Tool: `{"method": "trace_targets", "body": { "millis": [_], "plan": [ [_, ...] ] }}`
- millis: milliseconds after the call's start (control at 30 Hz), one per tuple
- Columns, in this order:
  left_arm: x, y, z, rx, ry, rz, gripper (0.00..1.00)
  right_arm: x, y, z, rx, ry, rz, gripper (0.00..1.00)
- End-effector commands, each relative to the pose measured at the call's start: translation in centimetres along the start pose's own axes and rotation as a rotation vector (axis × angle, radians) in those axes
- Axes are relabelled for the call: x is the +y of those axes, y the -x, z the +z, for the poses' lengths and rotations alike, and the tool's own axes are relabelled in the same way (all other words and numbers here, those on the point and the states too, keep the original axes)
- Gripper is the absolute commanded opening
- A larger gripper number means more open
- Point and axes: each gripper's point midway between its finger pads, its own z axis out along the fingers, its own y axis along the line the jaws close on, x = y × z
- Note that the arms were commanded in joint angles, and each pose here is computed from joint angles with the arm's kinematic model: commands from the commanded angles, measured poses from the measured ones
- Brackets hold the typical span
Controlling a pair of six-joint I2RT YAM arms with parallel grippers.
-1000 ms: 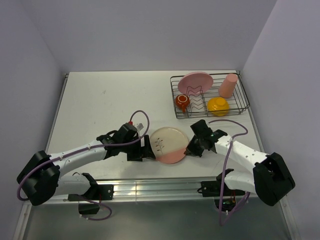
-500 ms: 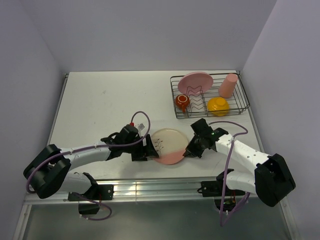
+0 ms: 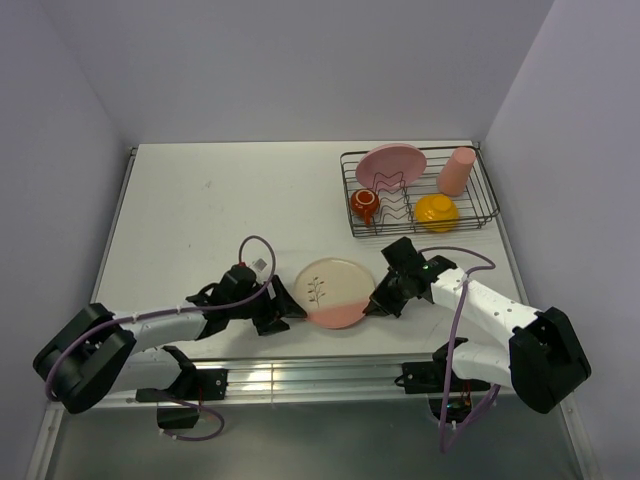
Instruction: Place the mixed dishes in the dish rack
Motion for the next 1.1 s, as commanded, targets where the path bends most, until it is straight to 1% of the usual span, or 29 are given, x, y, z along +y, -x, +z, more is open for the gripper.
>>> {"method": "trace_targets", "body": {
  "millis": [0,33,133,300,533,733,767,900,1067],
  "plan": [
    [-2.1,0.6,-0.1,-0.021,-0.117,-0.066,0.78,3.1,-0.5,-1.5,0.028,0.095,0.013,0.00],
    [-2.4,0.7,0.1,-0.025,-0.138,-0.064,0.78,3.2,-0.6,-1.5,0.033,0.098,0.011,0.00],
    [-1.9,0.6,0.8,-0.009,-0.130,-0.091,0.78,3.5,-0.9,-1.5,0.043,0.096,0.009,0.00],
    [-3.3,0.7,1.3,0.004,-0.231,-0.110,0.77,3.4,-1.0,-1.4,0.046,0.094,0.007,0.00],
    [-4.8,0.7,1.5,0.030,-0.349,-0.155,0.74,3.4,-1.0,-1.3,0.048,0.090,0.003,0.00],
    [-5.5,1.0,1.4,0.021,-0.407,-0.199,0.70,3.5,-1.3,-1.1,0.061,0.093,-0.003,0.00],
    [-5.8,1.2,1.2,0.018,-0.418,-0.230,0.68,3.5,-1.3,-1.0,0.065,0.093,-0.004,0.00],
    [-7.9,1.9,0.6,0.003,-0.527,-0.265,0.65,3.6,-1.3,-0.9,0.068,0.089,-0.012,0.00],
    [-7.6,1.6,0.6,0.019,-0.536,-0.287,0.59,3.9,-1.4,-1.0,0.070,0.097,-0.020,0.00]
  ]
}}
